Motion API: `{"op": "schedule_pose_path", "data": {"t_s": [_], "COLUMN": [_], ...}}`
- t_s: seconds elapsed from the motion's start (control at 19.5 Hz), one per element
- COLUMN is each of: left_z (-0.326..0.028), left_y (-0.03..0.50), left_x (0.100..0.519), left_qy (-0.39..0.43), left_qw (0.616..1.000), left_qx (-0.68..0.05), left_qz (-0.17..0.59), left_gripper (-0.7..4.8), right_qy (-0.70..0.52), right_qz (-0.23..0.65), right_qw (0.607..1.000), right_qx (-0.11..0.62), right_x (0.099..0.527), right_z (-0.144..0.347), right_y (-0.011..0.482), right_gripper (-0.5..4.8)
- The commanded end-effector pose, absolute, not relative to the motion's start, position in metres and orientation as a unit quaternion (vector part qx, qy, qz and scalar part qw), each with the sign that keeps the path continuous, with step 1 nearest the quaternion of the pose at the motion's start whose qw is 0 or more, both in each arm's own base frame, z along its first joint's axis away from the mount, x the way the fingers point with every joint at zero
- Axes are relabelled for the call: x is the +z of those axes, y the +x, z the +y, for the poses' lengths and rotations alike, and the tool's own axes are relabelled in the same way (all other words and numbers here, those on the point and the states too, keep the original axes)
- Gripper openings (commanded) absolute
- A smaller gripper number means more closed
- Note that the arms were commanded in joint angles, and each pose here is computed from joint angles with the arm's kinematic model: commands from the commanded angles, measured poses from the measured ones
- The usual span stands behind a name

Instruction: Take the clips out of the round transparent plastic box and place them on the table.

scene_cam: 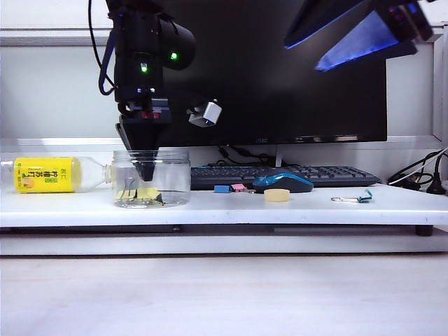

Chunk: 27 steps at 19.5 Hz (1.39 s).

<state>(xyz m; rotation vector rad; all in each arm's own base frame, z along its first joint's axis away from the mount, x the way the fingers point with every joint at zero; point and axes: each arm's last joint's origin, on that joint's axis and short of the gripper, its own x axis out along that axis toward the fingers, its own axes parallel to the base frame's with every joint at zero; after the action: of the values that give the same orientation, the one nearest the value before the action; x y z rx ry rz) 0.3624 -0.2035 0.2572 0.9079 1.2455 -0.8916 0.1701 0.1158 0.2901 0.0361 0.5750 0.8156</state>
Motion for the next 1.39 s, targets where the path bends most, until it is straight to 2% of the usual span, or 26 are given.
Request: {"op": "schedule_pose_path", "data": {"t_s": [0.05, 0.77, 0.92, 0.98, 1.03, 1.13, 1.39], "left_z": [-0.205, -0.208, -0.209, -0.209, -0.209, -0.209, -0.209], "left_y": [0.365, 0.374, 0.376, 0.376, 0.376, 0.376, 0.378], "left_x": [0.254, 0.233, 0.233, 0.233, 0.233, 0.233, 0.233], "left_qy": [0.396, 0.394, 0.394, 0.393, 0.393, 0.393, 0.396], "left_qw": [0.628, 0.619, 0.625, 0.627, 0.627, 0.628, 0.634], "left_qx": [-0.397, -0.396, -0.395, -0.394, -0.394, -0.394, -0.385], "left_qz": [0.540, 0.552, 0.546, 0.545, 0.545, 0.544, 0.541], "left_gripper": [1.33, 1.28, 1.04, 0.61, 0.41, 0.24, 0.21], "right_qy": [0.013, 0.011, 0.005, 0.005, 0.005, 0.005, 0.005], "right_qz": [0.267, 0.269, 0.267, 0.267, 0.267, 0.267, 0.267], "right_qw": [0.878, 0.878, 0.878, 0.878, 0.878, 0.878, 0.878], "right_qx": [0.396, 0.396, 0.398, 0.398, 0.398, 0.397, 0.397], "right_x": [0.296, 0.296, 0.296, 0.296, 0.296, 0.296, 0.296], "right_z": [0.119, 0.118, 0.118, 0.118, 0.118, 0.118, 0.118], "right_y": [0.174, 0.174, 0.174, 0.174, 0.174, 0.174, 0.174], "right_gripper": [2.84, 2.84, 2.84, 2.84, 2.84, 2.84, 2.84]}}
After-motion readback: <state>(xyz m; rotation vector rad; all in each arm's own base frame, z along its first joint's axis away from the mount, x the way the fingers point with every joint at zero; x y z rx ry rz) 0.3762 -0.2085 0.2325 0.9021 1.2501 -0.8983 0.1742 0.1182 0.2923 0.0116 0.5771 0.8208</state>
